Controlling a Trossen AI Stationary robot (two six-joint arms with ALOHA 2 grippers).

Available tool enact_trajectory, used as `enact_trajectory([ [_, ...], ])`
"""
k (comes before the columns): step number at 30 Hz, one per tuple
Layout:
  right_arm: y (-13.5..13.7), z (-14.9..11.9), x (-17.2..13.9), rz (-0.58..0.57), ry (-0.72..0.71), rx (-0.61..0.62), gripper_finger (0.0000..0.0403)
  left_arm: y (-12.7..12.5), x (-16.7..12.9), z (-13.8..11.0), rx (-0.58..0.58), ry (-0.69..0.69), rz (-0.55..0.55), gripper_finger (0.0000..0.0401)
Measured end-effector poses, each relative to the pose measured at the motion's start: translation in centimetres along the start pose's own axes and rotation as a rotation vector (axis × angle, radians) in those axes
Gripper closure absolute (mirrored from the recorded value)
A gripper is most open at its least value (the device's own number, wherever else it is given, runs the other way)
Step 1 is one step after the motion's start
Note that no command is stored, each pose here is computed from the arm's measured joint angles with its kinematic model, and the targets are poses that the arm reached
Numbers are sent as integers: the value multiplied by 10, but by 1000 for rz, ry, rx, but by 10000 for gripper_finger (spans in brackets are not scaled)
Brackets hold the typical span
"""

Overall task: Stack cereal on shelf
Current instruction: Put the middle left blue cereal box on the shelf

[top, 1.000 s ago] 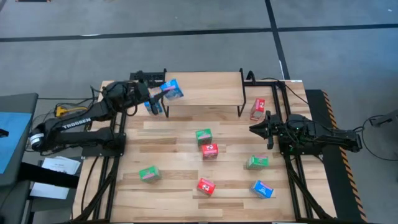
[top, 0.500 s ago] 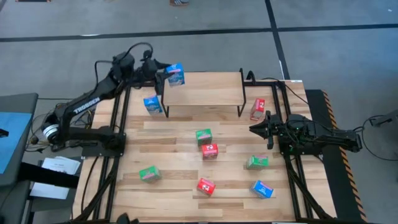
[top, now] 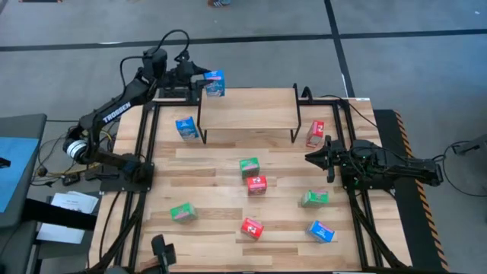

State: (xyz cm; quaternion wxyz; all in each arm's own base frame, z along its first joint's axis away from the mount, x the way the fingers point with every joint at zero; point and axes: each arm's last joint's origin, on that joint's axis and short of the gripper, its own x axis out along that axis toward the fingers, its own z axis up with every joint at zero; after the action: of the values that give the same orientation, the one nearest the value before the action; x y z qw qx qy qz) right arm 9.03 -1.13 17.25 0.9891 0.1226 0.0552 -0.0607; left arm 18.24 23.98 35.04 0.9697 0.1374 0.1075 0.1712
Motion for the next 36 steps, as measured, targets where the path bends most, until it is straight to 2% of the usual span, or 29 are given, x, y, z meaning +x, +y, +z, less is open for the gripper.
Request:
enact_trajectory([
  [8,0,0,0,0,0,0,321,9,12,-24,-64,33,-70,246],
  [15,0,0,0,0,0,0,321,12,21,-37,-50,64,-79,246],
  [31,0,0,0,0,0,0,321,18,18,-39,-135,88,-16,246],
  [36,0,0,0,0,0,0,321,18,18,-40,-119,90,-11,246],
])
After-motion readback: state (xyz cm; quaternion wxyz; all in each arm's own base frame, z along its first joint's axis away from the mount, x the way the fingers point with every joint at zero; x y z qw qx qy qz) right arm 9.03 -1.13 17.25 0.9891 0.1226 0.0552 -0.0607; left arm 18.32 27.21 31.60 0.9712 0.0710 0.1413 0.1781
